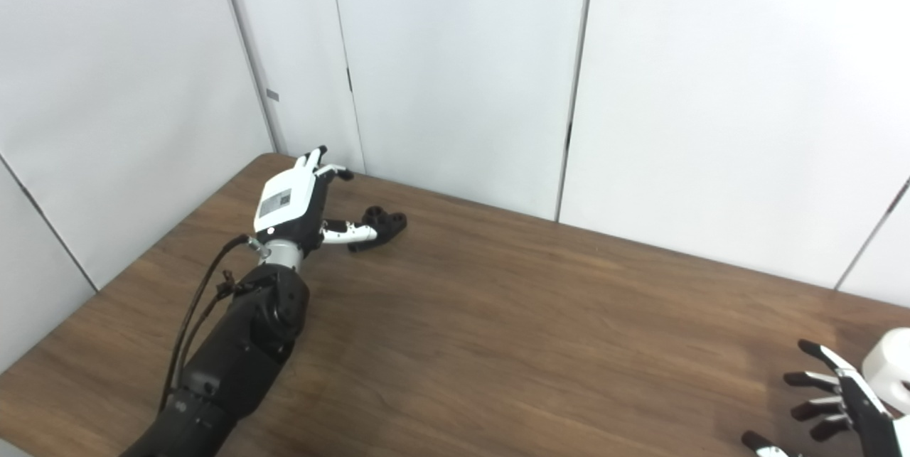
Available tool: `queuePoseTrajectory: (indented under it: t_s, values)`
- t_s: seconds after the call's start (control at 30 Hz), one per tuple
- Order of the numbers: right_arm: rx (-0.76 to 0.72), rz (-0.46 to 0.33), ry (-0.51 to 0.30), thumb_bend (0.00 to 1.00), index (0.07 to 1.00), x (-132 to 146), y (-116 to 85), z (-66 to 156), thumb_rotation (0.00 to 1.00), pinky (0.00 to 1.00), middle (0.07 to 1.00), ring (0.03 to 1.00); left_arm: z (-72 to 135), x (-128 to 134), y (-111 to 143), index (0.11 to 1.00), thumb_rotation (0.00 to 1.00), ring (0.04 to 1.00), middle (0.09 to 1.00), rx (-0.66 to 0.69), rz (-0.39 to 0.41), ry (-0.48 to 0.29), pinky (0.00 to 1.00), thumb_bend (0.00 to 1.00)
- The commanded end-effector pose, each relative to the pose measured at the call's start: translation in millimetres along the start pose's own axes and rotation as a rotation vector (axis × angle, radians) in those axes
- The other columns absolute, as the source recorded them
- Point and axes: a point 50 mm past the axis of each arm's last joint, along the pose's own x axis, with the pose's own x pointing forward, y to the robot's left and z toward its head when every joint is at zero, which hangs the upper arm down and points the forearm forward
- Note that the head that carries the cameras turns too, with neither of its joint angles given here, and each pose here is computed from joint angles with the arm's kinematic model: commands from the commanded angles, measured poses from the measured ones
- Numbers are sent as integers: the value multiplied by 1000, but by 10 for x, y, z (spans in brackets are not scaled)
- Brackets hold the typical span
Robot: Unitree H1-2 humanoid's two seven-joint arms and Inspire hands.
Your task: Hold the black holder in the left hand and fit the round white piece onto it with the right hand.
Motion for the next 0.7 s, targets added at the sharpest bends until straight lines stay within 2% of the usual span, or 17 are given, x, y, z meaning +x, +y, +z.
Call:
queuePoseTrajectory:
  t_s: [0.0,0.43,0.67]
  values:
    - [-14,-44,-65,568,831,86,-168,83,164,401,675,530,70,182,233,748,392,1000,1000,28,78,-26,930,1000]
    - [-14,-40,-75,571,828,76,-179,88,108,403,675,515,-52,287,134,740,357,1000,1000,52,53,21,996,1000]
    - [-26,-34,-69,563,826,52,-200,96,161,393,676,515,-81,353,60,735,365,1000,1000,42,21,46,991,1000]
